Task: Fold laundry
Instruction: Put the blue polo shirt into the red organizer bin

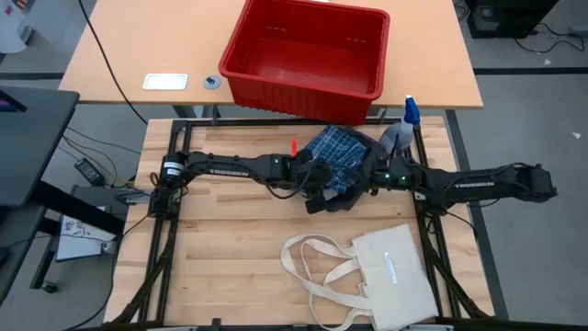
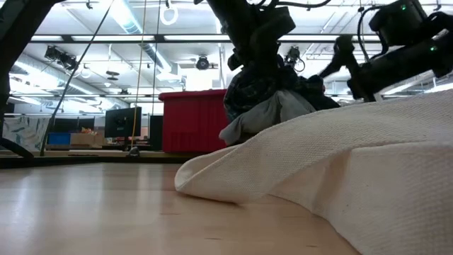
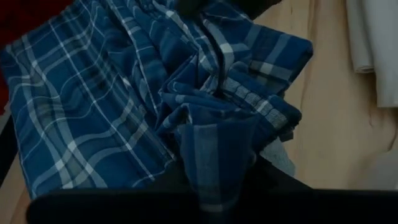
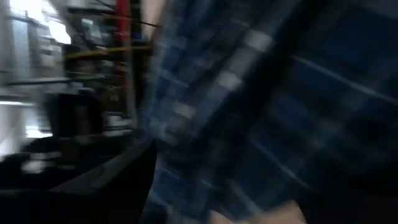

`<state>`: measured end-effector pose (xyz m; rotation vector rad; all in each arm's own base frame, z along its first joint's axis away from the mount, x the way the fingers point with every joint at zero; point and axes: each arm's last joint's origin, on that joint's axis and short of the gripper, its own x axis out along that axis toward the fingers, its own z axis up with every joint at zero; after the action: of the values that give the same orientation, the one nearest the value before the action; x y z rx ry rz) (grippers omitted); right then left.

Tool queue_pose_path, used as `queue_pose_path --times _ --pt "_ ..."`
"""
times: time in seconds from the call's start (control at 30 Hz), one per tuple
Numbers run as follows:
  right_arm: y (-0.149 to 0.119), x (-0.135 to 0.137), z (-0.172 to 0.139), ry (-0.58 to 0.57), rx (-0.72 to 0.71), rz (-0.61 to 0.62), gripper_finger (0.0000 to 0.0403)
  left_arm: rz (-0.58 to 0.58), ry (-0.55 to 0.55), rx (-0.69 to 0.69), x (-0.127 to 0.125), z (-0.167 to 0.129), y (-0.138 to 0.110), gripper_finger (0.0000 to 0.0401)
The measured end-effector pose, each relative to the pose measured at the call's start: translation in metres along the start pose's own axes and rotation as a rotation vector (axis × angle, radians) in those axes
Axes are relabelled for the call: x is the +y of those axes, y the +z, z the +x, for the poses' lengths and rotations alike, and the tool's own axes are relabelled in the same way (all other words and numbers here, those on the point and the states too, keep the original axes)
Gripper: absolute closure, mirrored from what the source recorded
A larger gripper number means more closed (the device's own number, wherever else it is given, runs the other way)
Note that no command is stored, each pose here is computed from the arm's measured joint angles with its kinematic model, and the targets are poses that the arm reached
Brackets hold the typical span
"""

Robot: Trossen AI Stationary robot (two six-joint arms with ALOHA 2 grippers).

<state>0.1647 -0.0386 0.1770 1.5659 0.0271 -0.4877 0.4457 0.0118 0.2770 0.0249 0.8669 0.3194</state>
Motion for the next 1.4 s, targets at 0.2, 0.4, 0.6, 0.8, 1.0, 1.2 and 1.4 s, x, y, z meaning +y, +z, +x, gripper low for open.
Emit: queue_pose_path --times 0.2,0.4,0.6,0.8,1.0,1.2,1.4 --pt "0.014 -0.008 0.013 -0.016 -0.073 0.005 0.0055 0.021 -0.075 0.005 -0.003 0.000 0.000 0.0345" --pt "0.025 0.021 0.025 0.189 -0.075 -0.046 0.0055 0.093 -0.118 0.028 -0.008 -0.002 -0.003 0.0347" --pt "0.018 0.058 0.038 0.010 0.033 -0.235 0.0055 0.149 -0.118 0.092 -0.007 -0.002 -0.010 0.0347" --pt "0.018 0.077 0.038 -0.309 0.062 -0.478 0.0055 0.147 -0.117 0.085 -0.006 -0.002 -0.009 0.0348" --pt "0.023 0.109 0.037 -0.252 0.015 -0.565 0.0055 0.141 -0.120 0.071 -0.009 0.004 -0.008 0.0336" --pt "0.040 0.091 0.056 -0.346 0.091 -0.537 0.0055 0.148 -0.160 0.070 -0.018 0.016 -0.011 0.0323" --pt "0.053 0.069 0.078 -0.447 0.104 -0.522 0.0055 0.164 -0.188 0.072 -0.028 0.018 -0.013 0.0322"
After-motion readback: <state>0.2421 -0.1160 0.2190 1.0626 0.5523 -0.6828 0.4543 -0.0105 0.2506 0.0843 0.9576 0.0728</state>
